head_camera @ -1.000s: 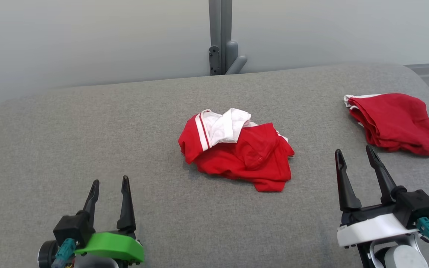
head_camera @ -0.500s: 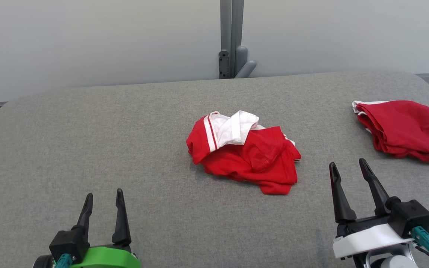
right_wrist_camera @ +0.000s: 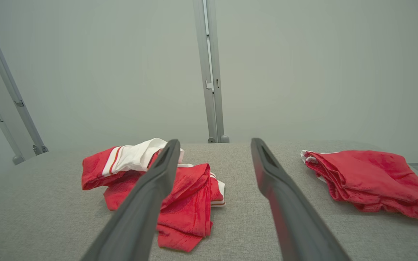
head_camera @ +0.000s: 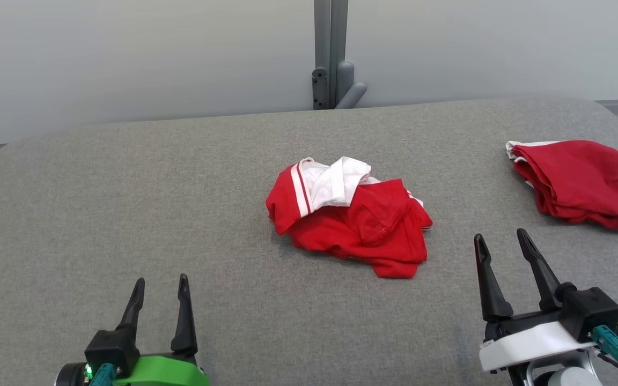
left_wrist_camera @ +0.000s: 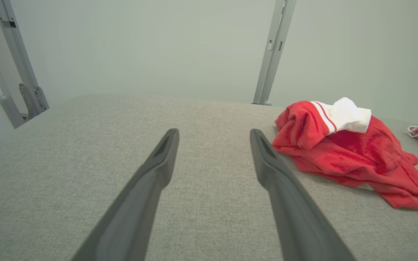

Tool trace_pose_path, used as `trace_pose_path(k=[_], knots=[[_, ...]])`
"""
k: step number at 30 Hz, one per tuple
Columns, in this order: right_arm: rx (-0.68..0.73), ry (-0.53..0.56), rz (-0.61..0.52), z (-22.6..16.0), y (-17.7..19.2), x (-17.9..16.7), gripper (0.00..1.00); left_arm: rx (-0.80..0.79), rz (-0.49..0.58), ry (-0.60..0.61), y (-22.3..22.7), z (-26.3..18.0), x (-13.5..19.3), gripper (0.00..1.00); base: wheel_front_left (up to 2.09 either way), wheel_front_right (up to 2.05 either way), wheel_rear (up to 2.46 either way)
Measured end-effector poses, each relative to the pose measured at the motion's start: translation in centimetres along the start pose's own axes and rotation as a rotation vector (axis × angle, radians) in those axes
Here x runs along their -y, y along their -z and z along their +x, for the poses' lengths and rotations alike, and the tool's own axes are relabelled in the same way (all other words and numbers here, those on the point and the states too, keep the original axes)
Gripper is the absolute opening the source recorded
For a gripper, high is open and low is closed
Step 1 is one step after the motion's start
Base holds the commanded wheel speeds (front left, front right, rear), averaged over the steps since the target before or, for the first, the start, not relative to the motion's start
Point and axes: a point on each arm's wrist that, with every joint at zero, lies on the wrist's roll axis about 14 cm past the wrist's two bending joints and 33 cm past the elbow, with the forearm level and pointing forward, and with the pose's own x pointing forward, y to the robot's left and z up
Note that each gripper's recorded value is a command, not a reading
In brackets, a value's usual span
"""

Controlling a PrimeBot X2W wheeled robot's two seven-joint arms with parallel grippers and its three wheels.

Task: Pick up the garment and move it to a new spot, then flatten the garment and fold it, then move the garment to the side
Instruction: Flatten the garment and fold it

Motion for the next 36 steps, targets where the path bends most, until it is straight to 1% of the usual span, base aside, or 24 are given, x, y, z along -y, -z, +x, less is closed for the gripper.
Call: trace_pose_path(k=[5,8,18,23,26,28,30,32,33,36], knots=[[-0.004,0.002,0.0,0.3,0.2,0.1,1.0,0.011,0.036,0.08,-0.4,1.4,2.0,1.0,0.0,0.0,0.0],[-0.008,0.009,-0.001,0.2,0.3,0.4,1.0,0.012,0.057,0.151,-0.5,2.6,3.9,1.0,0.0,0.0,0.0],[-0.02,0.047,-0.017,0.9,0.8,1.8,1.0,-0.024,0.146,0.46,0.3,6.5,12.6,1.0,0.0,0.0,0.0],[-0.029,0.072,-0.026,1.1,1.1,2.7,1.0,-0.049,0.156,0.596,0.8,8.1,17.0,1.0,0.0,0.0,0.0],[-0.03,0.089,-0.03,1.2,1.1,3.3,1.0,-0.075,0.179,0.636,1.4,9.4,18.6,1.0,0.0,0.0,0.0],[-0.029,0.107,-0.03,1.1,1.0,3.9,1.0,-0.121,0.193,0.65,2.5,10.2,19.3,1.0,0.0,0.0,0.0],[-0.032,0.131,-0.036,0.9,1.0,4.7,1.0,-0.194,0.231,0.664,4.4,10.7,19.6,1.0,0.0,0.0,0.0],[-0.041,0.16,-0.041,0.5,1.2,5.6,1.0,-0.233,0.263,0.674,5.8,11.2,19.9,1.0,0.0,0.0,0.0],[-0.051,0.188,-0.049,0.2,1.4,6.5,1.0,-0.261,0.277,0.676,6.9,11.7,19.9,1.0,0.0,0.0,0.0],[-0.065,0.218,-0.058,-0.3,1.7,7.4,1.0,-0.303,0.287,0.665,8.8,11.9,19.6,1.0,0.0,0.0,0.0]])
